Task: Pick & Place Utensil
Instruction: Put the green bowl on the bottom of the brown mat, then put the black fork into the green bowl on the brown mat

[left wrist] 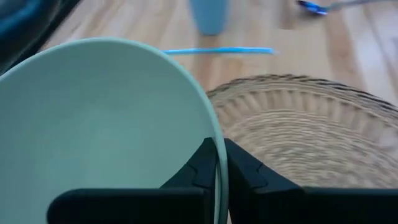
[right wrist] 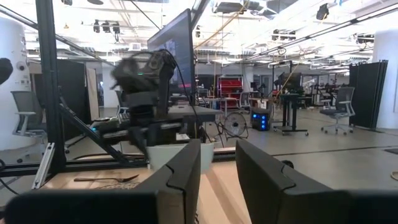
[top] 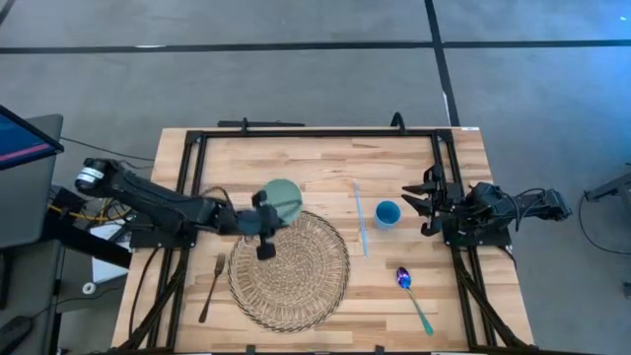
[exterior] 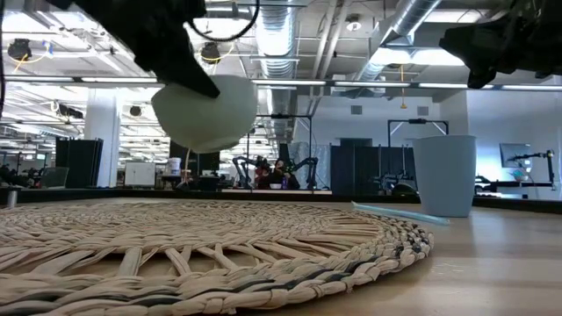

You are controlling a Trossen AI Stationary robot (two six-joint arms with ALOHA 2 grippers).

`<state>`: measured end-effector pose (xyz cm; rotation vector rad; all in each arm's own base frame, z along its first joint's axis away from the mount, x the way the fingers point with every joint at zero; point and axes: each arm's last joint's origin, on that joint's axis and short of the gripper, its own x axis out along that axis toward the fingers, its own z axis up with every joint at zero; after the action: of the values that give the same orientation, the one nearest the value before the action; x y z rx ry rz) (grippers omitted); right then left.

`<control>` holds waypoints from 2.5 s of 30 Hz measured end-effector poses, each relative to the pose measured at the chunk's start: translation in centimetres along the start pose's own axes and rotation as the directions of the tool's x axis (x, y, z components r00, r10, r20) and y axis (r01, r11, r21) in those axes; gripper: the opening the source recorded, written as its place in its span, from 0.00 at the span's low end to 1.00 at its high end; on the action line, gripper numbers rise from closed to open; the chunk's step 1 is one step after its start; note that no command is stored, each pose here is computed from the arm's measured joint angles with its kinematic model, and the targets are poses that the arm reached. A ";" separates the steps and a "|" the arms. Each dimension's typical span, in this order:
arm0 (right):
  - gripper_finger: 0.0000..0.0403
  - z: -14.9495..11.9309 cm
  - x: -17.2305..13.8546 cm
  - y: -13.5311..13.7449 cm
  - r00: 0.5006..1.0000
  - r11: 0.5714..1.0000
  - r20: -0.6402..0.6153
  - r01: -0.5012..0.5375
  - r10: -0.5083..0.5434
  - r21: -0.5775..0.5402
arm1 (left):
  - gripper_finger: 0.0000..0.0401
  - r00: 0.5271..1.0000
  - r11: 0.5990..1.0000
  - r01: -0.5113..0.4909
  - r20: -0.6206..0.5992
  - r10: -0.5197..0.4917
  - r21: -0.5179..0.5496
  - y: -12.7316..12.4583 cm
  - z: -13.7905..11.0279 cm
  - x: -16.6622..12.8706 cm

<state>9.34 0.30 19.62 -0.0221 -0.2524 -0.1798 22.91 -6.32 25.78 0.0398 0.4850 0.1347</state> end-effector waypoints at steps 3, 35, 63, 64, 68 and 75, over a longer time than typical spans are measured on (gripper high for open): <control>0.24 0.0 0.0 0.0 1.000 1.000 0.000 0.000 0.000 0.000 | 0.04 0.999 0.997 0.051 -0.023 -0.050 0.053 -2.6 0.2 0.6; 0.24 -0.2 0.0 0.0 1.000 1.000 -0.024 -0.004 0.004 0.027 | 0.03 0.923 0.921 0.377 -0.115 -0.366 0.094 -16.1 -3.5 0.6; 0.24 -0.7 0.0 0.1 0.997 0.994 -0.078 0.000 0.008 0.107 | 0.19 0.918 0.921 0.381 -0.089 -0.387 -0.078 -16.3 -3.2 0.8; 0.24 -0.7 0.0 0.1 0.997 0.994 -0.078 0.000 0.009 0.107 | 0.20 0.918 0.920 0.383 -0.084 -0.389 -0.080 -16.3 -3.2 0.8; 0.24 -0.7 0.0 0.1 0.997 0.994 -0.078 0.000 0.008 0.107 | 0.23 0.916 0.916 0.391 -0.058 -0.397 -0.092 -16.1 -2.6 0.4; 0.24 -0.9 0.0 0.1 0.995 0.995 -0.096 0.001 0.009 0.102 | 0.27 0.914 0.905 0.404 0.020 -0.405 -0.134 -14.8 -0.6 -0.8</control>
<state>9.54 0.34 18.71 0.0868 -0.1646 -0.1630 23.65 -21.12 24.56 -0.1958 0.4819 -0.2421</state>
